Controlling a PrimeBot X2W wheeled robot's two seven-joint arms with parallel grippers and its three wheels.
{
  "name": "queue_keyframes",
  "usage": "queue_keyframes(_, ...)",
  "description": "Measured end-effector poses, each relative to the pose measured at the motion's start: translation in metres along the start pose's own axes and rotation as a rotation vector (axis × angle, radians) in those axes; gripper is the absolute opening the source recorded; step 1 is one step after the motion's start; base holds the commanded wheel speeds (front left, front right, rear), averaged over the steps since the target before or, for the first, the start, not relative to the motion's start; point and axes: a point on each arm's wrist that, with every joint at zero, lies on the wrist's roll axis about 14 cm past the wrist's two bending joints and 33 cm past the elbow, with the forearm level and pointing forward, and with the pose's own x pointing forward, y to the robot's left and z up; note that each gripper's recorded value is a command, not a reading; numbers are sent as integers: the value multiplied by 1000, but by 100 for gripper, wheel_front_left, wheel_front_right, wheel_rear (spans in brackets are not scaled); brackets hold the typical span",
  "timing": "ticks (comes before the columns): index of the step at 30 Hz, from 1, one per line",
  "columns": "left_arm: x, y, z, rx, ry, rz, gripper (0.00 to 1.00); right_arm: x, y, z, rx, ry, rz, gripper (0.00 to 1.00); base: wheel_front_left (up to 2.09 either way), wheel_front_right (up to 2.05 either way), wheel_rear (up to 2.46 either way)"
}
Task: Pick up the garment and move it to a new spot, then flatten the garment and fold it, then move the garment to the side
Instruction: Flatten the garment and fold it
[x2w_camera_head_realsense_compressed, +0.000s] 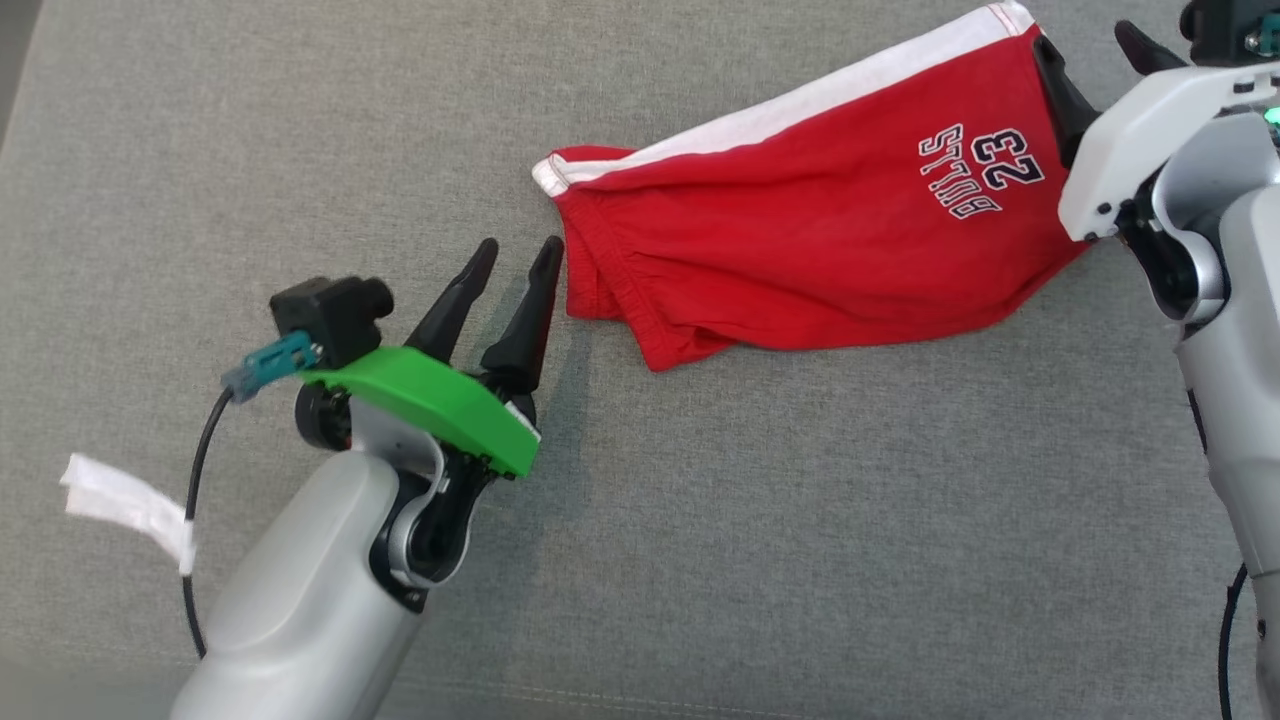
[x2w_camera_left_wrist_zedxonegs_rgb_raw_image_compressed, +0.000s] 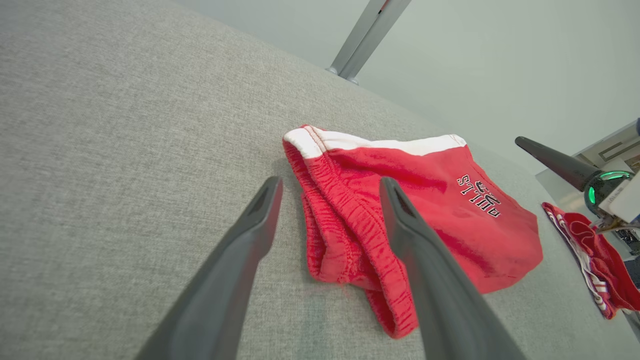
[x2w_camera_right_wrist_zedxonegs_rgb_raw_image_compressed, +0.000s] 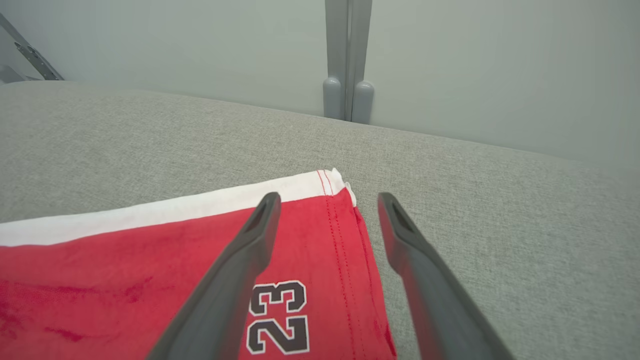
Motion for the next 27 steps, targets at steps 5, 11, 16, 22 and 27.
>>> queue_keyframes(5, -30, 17, 26, 67, -167, 54, 100, -21, -17, 1, 30, 3, -41, 100, 0, 0, 0)
queue_keyframes(11, -58, 42, 80, 200, -364, 161, 100, -24, -14, 3, 93, -7, -38, 100, 0, 0, 0)
queue_keyframes(16, -69, 49, 84, 292, -412, 202, 100, -19, -20, -12, 169, 23, -53, 100, 0, 0, 0)
queue_keyframes(22, -69, 59, 78, 353, -396, 228, 100, 0, -24, -36, 226, 106, -68, 100, 0, 0, 0)
queue_keyframes(27, -70, 68, 72, 358, -378, 256, 100, 12, -17, -68, 228, 234, -63, 100, 0, 0, 0)
